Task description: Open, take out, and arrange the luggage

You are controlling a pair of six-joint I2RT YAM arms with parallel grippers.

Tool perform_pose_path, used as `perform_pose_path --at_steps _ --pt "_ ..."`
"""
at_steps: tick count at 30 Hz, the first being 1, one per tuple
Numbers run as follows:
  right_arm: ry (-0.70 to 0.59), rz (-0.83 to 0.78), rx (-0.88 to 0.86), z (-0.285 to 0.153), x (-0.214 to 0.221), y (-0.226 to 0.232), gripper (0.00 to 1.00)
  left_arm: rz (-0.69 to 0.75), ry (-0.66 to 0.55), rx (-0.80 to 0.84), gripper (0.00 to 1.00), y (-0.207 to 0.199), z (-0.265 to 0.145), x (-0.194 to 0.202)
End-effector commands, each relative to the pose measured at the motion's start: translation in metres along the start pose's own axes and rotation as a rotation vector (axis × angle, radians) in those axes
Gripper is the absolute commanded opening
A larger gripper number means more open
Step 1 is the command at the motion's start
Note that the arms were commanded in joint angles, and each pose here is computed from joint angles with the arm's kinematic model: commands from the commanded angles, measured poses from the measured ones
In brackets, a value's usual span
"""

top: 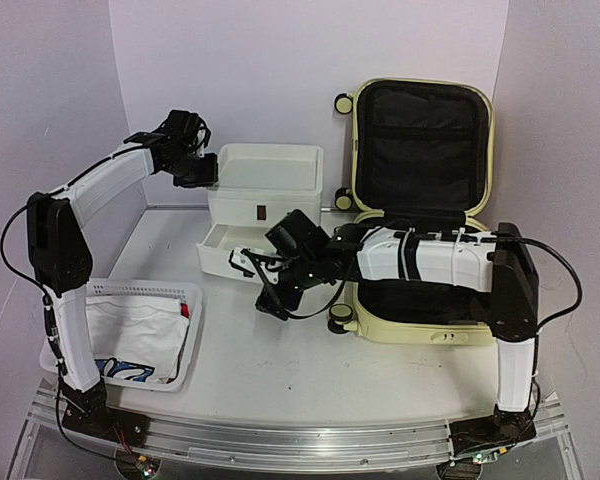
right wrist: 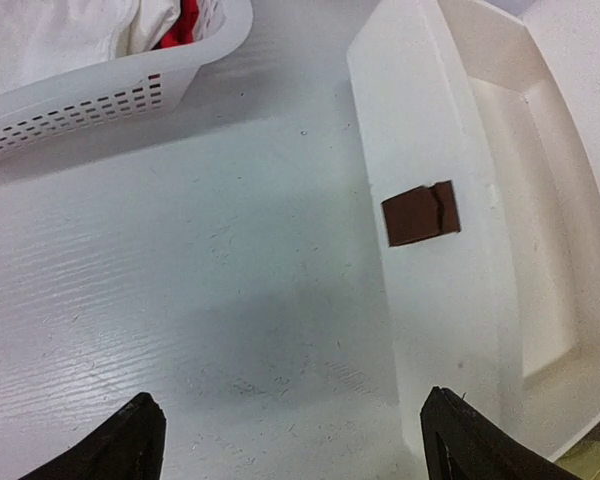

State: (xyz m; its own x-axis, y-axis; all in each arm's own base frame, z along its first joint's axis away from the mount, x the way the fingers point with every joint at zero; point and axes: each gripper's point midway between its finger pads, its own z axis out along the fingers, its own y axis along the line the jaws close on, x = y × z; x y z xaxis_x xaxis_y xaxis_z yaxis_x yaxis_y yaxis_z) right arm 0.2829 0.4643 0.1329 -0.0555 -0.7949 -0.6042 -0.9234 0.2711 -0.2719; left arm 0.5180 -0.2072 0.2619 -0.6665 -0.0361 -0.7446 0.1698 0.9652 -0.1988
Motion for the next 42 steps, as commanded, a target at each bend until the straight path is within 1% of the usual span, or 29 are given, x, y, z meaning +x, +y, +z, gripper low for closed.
perform_pose_path --at_steps 1,3,6,7,9,11,15,17,18,19,21,23,24,26,29,32,34,38,42 --pt "-0.023 -0.014 0.063 0.011 -0.019 -0.014 0.90 0.025 0.174 0.116 0.02 -0.031 -0.032 0.045" --pt "0.001 -0.048 0.104 0.014 -0.018 -0.013 0.89 0.032 0.173 0.119 0.02 -0.030 -0.042 0.045" --pt "0.029 -0.036 0.196 0.018 -0.017 -0.027 0.90 0.040 0.190 0.139 0.01 -0.033 -0.045 0.050" --pt "0.039 -0.031 0.262 0.018 -0.019 -0.040 0.90 0.051 0.198 0.149 0.00 -0.036 -0.045 0.053" --pt "0.072 -0.022 0.450 0.018 -0.018 -0.075 0.90 0.080 0.211 0.156 0.00 -0.041 -0.041 0.058" --pt "0.076 -0.031 0.569 0.021 -0.023 -0.101 0.91 0.099 0.227 0.167 0.00 -0.044 -0.037 0.064" --pt "0.023 -0.073 0.621 0.019 -0.044 -0.125 0.91 0.143 0.242 0.164 0.00 -0.043 -0.030 0.068" --pt "-0.018 -0.059 0.569 0.017 -0.049 -0.129 0.92 0.156 0.240 0.144 0.00 -0.039 -0.028 0.066" --pt "-0.027 -0.070 0.491 0.019 -0.049 -0.119 0.93 0.159 0.240 0.141 0.00 -0.038 -0.026 0.066" --pt "-0.008 -0.083 0.411 0.020 -0.042 -0.105 0.93 0.163 0.238 0.142 0.00 -0.039 -0.026 0.064" --pt "-0.004 -0.063 0.279 0.015 -0.034 -0.074 0.92 0.164 0.233 0.142 0.00 -0.038 -0.026 0.061" --pt "-0.005 0.000 0.138 0.003 -0.018 -0.040 0.90 0.164 0.228 0.136 0.00 -0.037 -0.026 0.059" --pt "-0.026 0.050 0.081 -0.011 -0.015 -0.028 0.88 0.165 0.227 0.134 0.00 -0.037 -0.026 0.059" --pt "-0.018 0.126 -0.001 -0.019 0.001 -0.007 0.85 0.165 0.223 0.133 0.00 -0.037 -0.027 0.057" --pt "0.006 0.148 -0.101 -0.023 0.016 0.021 0.85 0.168 0.216 0.135 0.00 -0.038 -0.029 0.054" --pt "0.043 0.139 -0.129 -0.019 0.028 0.031 0.87 0.168 0.213 0.133 0.00 -0.038 -0.029 0.052" --pt "0.062 0.122 -0.160 -0.018 0.032 0.039 0.87 0.169 0.209 0.129 0.00 -0.038 -0.030 0.050" --pt "0.077 0.045 -0.233 -0.024 0.033 0.067 0.91 0.167 0.209 0.119 0.00 -0.037 -0.027 0.048" --pt "0.093 0.025 -0.332 -0.034 0.038 0.094 0.93 0.167 0.211 0.120 0.00 -0.037 -0.024 0.047"
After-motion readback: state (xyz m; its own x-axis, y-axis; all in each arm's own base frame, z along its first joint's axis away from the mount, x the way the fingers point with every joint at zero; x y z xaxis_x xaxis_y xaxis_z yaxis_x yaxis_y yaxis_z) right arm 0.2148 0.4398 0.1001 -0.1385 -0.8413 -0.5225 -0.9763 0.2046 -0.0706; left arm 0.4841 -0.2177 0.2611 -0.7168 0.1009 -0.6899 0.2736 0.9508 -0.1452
